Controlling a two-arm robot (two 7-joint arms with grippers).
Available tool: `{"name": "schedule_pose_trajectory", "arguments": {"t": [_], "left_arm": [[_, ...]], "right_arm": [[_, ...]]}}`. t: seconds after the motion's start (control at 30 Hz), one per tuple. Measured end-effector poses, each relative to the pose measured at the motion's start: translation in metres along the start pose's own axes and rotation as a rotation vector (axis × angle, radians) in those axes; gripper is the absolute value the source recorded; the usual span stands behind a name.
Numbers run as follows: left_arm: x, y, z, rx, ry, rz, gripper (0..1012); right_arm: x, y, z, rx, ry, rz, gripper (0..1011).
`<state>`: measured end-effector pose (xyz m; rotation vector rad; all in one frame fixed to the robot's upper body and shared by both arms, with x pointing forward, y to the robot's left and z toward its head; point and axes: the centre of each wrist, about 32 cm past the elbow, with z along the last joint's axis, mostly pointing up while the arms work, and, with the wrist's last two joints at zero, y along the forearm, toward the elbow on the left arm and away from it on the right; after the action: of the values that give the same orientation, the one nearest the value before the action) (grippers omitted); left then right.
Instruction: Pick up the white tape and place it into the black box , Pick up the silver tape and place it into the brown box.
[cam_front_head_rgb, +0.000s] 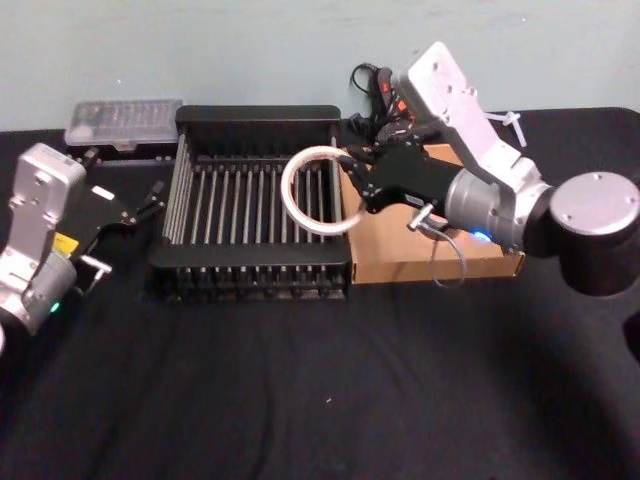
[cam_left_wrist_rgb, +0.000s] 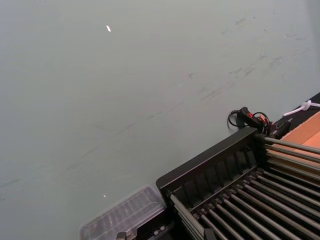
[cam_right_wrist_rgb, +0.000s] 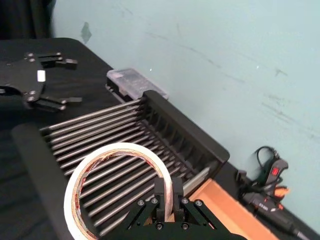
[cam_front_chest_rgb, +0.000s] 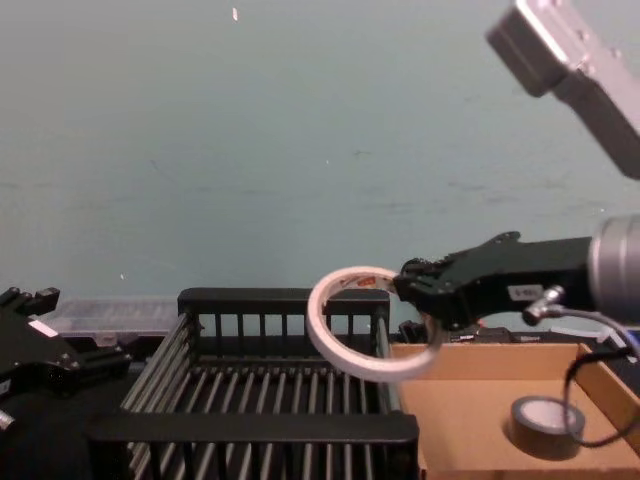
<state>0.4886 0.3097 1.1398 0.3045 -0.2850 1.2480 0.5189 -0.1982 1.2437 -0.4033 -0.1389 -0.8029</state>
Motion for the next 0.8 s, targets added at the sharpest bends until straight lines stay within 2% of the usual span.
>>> {"name": "schedule_pose_trajectory", "arguments": {"t": [0.17, 0.2, 0.4, 0.63, 0.8], "left_arm": [[0.0, 0.0, 0.0, 0.0, 0.0, 0.0, 1001], [0.0, 0.0, 0.0, 0.0, 0.0, 0.0, 1002], [0.0, 0.0, 0.0, 0.0, 0.0, 0.0, 1001], [0.0, 0.0, 0.0, 0.0, 0.0, 0.0, 1001], [0.0, 0.0, 0.0, 0.0, 0.0, 0.0, 1001]], "right_arm": [[0.0039, 0.022, -0.004, 0.014, -0.035, -0.025, 95], [0.0039, 0.022, -0.004, 0.014, -0.035, -0.025, 95], [0.0031, 0.05, -0.012, 0.024, -0.066, -0.047, 95], [0.0003, 0.071, -0.02, 0.024, -0.072, -0.043, 95], [-0.0015, 0.079, -0.023, 0.019, -0.073, -0.038, 95]]}}
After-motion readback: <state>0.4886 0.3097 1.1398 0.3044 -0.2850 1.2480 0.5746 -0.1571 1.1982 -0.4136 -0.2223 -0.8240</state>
